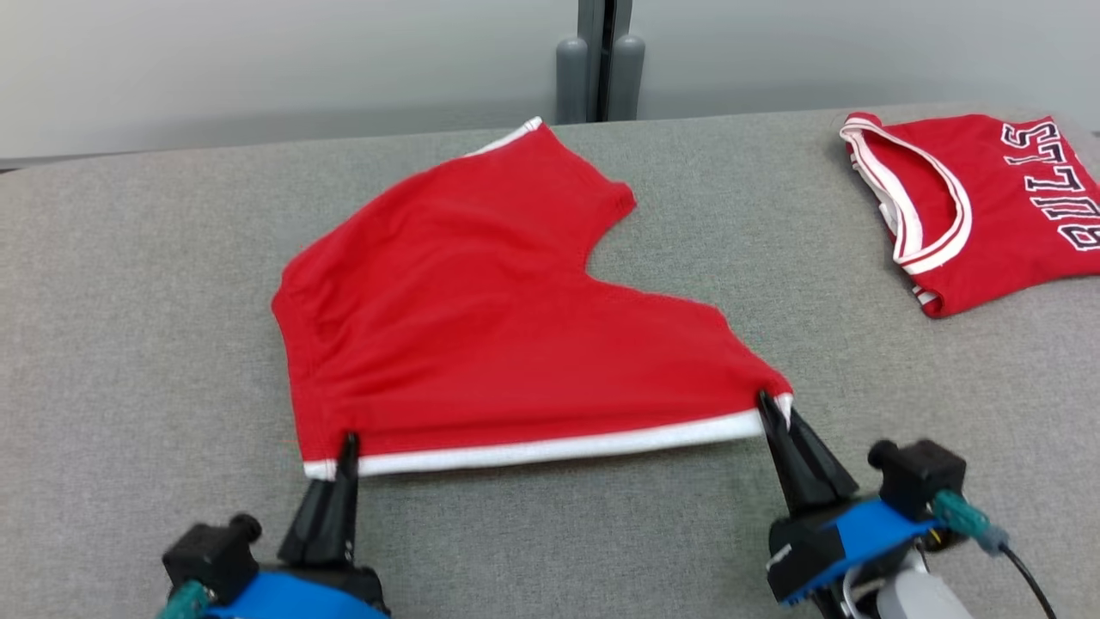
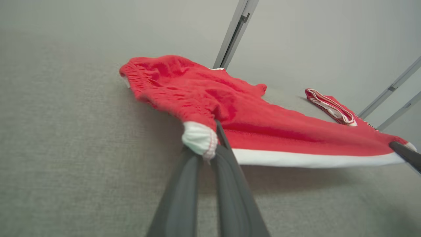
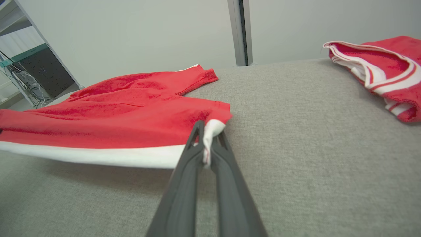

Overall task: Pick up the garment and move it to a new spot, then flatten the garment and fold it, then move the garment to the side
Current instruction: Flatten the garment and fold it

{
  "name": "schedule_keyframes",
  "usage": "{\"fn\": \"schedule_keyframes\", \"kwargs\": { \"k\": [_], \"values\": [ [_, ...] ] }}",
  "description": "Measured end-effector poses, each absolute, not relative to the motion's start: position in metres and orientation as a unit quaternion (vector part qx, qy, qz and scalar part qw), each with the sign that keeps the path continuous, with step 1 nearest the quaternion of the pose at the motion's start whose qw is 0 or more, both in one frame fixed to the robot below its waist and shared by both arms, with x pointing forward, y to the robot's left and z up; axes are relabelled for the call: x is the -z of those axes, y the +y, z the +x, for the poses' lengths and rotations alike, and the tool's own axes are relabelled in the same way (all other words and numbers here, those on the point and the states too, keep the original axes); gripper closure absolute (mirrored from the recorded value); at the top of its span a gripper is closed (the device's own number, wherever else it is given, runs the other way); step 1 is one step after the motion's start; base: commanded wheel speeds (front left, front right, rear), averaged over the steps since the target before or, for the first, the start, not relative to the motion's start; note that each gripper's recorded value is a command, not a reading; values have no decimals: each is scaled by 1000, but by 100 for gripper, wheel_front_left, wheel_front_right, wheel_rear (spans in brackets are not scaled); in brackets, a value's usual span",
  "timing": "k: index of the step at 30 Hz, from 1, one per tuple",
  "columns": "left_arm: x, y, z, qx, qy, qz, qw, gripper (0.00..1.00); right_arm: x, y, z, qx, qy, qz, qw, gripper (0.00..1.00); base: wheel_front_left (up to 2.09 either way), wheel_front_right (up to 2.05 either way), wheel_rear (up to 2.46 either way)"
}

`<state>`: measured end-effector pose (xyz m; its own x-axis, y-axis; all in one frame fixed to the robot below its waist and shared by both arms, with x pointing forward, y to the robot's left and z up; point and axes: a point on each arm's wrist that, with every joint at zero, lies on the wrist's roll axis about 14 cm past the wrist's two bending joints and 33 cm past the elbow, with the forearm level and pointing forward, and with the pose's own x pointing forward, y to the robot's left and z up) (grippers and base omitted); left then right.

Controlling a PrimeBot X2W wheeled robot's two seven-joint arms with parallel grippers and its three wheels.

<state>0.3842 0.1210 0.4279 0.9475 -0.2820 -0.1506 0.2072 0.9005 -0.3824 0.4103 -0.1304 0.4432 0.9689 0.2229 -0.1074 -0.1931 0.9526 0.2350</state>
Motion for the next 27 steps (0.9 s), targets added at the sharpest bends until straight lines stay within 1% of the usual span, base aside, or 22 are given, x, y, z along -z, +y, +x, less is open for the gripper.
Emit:
{"fn": "schedule_keyframes", "kwargs": {
  "k": [3,7,14,17,22,27],
  "values": [
    [-423,119,365,122,114,-192,967,100,-438,-134,392,-97,80,122,985,100,0,0,0],
    [-418,118,351,118,123,-195,966,100,-435,-137,374,-84,95,134,983,100,0,0,0],
    [-416,112,348,121,128,-206,963,100,-445,-142,377,-77,88,128,985,100,0,0,0],
    [-421,110,357,127,118,-205,963,100,-450,-140,387,-83,80,118,986,100,0,0,0],
    [-428,108,368,135,103,-203,964,100,-474,-129,424,-109,41,96,989,100,0,0,0],
    [-436,111,382,137,89,-200,966,100,-490,-114,460,-138,21,73,988,100,0,0,0]
  ]
}}
